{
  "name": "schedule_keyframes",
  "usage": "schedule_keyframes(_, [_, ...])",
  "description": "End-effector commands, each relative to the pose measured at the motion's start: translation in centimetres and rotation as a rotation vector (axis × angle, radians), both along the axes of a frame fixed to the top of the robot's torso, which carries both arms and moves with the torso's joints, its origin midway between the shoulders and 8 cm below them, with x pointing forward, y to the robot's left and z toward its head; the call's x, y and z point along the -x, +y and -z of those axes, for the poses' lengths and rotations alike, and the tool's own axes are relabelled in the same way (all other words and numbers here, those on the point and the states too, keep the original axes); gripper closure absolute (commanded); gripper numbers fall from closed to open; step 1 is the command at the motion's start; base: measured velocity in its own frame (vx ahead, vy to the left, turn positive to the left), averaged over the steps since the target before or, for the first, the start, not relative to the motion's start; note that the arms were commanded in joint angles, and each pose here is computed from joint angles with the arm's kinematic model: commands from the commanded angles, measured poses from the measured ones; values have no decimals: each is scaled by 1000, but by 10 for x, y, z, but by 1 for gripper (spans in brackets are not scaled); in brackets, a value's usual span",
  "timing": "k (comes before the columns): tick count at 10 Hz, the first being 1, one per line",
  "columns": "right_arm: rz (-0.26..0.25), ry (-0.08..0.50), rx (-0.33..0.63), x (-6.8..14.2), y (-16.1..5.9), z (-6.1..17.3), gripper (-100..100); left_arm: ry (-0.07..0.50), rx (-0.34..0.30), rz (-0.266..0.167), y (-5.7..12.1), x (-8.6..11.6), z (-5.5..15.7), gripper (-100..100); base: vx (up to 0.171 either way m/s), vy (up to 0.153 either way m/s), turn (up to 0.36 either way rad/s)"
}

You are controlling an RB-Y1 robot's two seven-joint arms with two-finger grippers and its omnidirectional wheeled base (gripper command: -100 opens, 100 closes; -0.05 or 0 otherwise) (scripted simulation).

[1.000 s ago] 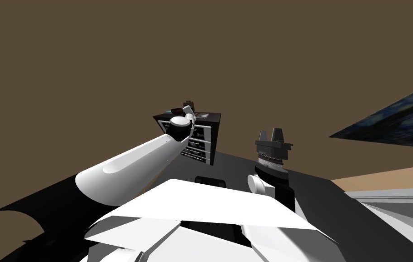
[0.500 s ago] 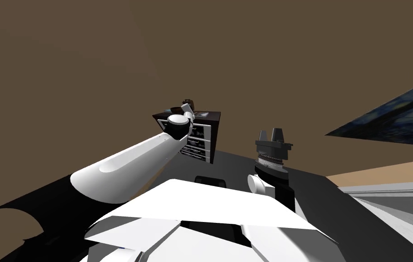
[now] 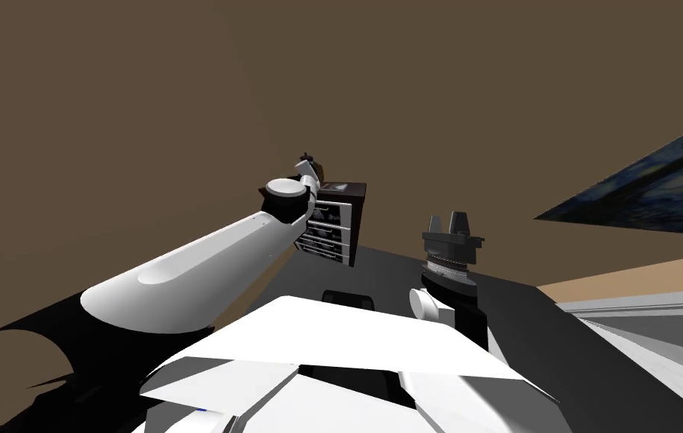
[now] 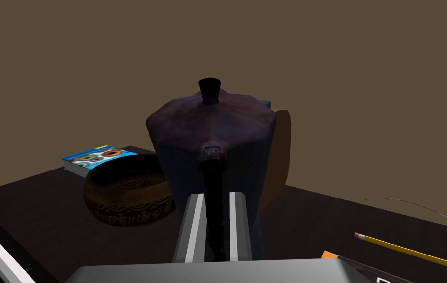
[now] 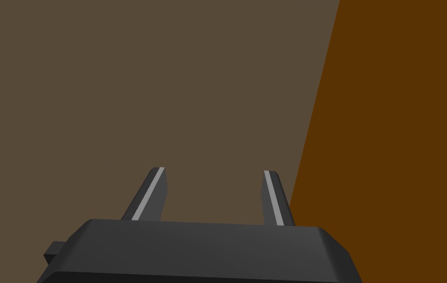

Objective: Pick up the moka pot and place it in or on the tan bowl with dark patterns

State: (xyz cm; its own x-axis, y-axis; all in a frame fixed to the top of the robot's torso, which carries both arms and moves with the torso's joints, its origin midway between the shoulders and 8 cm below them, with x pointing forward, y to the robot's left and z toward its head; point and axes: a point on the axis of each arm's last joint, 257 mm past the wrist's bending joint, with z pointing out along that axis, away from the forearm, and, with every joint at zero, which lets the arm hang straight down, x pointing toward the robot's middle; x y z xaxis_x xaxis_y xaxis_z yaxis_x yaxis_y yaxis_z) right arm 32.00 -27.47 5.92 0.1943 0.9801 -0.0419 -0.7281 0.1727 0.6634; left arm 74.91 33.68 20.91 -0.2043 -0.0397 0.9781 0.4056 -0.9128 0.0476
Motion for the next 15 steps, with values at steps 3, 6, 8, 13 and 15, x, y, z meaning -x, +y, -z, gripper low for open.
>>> schedule_keyframes(3, [0, 0, 0, 0, 0, 0, 0, -44, -3, 52, -25, -1, -29, 100, -70, 110, 8])
schedule_keyframes(6, [0, 0, 0, 0, 0, 0, 0, -103, -11, 139, -65, 0, -74, 100, -61, 109, 38])
schedule_keyframes(8, [0, 0, 0, 0, 0, 0, 0, -120, -14, 167, -79, 2, -88, 100, -16, 105, 19])
schedule_keyframes(13, [0, 0, 0, 0, 0, 0, 0, -165, -24, 243, -117, 8, -124, 100, -23, 75, 21])
schedule_keyframes(15, [0, 0, 0, 0, 0, 0, 0, -160, -36, 256, -126, 7, -123, 100, -14, 102, 4])
